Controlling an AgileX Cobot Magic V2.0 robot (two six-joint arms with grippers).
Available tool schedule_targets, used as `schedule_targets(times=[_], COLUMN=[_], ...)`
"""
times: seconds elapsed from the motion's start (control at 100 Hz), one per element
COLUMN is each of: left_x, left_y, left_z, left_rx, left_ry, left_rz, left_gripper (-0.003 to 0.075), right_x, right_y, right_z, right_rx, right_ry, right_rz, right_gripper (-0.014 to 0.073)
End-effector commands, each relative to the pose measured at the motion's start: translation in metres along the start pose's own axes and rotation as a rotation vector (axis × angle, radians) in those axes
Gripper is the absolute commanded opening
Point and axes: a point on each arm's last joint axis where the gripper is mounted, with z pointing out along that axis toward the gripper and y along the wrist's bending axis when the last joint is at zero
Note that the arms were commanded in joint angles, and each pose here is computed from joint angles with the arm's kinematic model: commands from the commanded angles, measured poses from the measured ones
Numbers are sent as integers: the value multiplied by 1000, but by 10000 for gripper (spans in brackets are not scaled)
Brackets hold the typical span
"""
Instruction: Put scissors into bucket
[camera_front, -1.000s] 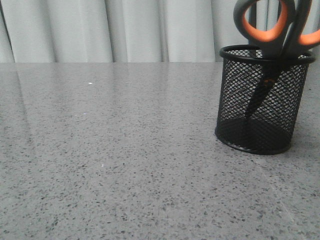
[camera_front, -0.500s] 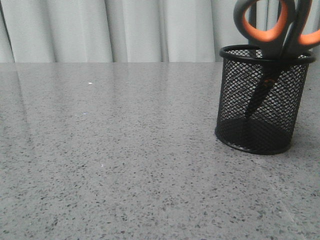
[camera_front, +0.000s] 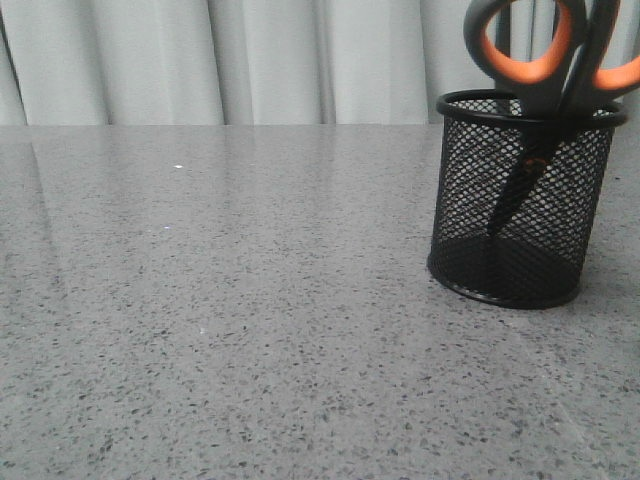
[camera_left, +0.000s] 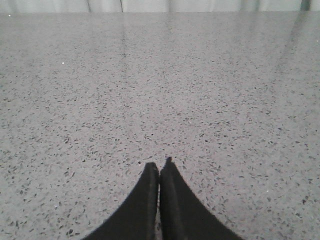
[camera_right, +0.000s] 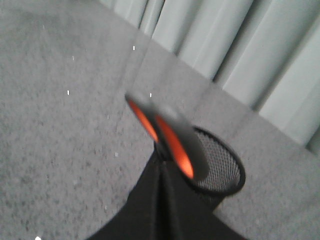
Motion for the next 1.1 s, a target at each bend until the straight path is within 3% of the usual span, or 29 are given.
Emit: schedule_targets(times=[0.0, 0.15, 0.3, 0.4, 0.57, 0.81, 1.01, 1.09], left_x=[2, 2, 2, 2, 2, 2, 2, 2], left_y=[0, 0, 0, 0, 0, 0, 0, 0], left_z=[1, 1, 1, 1, 1, 1, 1, 1], left_rx=[5, 5, 5, 5, 5, 5, 5, 5], left_ry=[-65, -65, -65, -65, -67, -67, -67, -67], left_rz=[-15, -15, -15, -15, -15, -15, -15, -15], left_gripper=[-21, -21, -21, -21, -21, -21, -21, -21], right_x=[1, 3, 8, 28, 64, 82, 107, 108], right_y=[0, -6, -17, -18, -4, -3, 9, 11], right_z=[1, 2, 2, 1, -7, -24, -31, -32], right_rx=[15, 87, 240, 351, 453, 601, 609, 610], right_ry=[-18, -50, -145, -203, -231, -85, 153, 153], right_rz=[23, 156, 218, 301, 299, 420, 562, 577], right_gripper=[-44, -44, -44, -44, -44, -44, -44, -44])
